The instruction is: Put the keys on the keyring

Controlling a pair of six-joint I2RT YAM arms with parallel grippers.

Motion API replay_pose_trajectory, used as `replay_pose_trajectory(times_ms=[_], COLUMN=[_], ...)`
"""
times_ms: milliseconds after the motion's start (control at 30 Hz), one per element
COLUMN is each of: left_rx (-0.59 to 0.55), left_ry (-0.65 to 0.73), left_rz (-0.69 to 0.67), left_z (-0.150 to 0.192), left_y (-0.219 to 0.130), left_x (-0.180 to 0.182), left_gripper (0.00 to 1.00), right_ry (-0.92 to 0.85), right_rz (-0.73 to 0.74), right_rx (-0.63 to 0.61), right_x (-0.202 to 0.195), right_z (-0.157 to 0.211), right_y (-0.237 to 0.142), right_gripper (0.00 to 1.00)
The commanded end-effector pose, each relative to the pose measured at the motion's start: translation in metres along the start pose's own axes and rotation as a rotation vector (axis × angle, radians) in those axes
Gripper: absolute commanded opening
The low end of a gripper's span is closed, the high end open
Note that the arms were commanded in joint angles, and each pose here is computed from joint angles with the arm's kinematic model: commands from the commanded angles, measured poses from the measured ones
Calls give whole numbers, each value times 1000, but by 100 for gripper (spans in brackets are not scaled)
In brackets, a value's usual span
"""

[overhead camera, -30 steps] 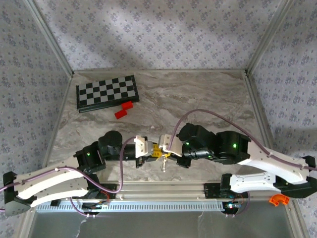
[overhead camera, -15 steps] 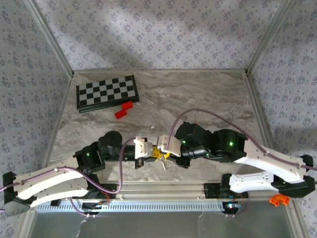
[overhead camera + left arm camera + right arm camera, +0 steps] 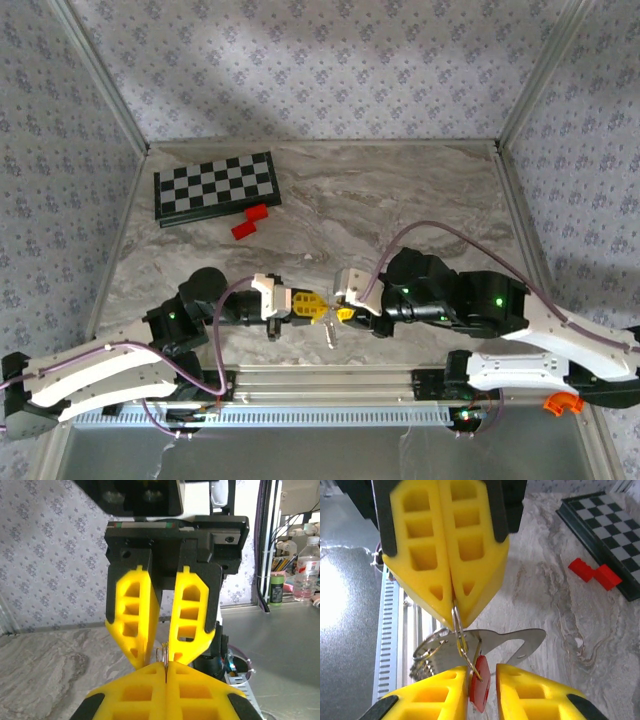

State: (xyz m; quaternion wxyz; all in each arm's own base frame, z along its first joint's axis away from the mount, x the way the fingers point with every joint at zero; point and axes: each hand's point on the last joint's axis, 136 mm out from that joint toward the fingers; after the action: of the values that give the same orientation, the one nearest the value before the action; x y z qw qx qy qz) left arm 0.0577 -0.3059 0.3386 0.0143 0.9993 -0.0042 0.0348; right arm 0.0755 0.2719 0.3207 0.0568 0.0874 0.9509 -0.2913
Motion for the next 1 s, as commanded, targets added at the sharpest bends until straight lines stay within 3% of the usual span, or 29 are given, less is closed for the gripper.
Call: replay_pose_trajectory(times_ms=[0,433,967], left_rx=[-109,-155,-177], left_ry=[20,16,13], left_rz=[35,58,120], left_z=[-29,-36,-40], left_y=[-3,-5,-5], left_x=[-7,-11,-21], left_gripper=[0,0,0], right_ry=[24,39,41], right_rz=[-7,-44,-103], right_rx=[-71,-41,-58], right_x=[1,8,16], right_z=[-10,4,1], right_y=[-4,8,18], right_gripper=[19,3,3])
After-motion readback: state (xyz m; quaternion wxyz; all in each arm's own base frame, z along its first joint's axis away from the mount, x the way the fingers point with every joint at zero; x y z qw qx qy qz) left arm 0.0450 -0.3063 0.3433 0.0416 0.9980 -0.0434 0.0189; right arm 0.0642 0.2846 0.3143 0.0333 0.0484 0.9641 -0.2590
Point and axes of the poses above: each hand's point on the last joint's axis, 136 mm out from that joint toward the fingers, its own y axis out along the fingers, its own x axis along the line the jaws close on, z = x × y, and after that the axes turned 2 degrees about -y, right-handed
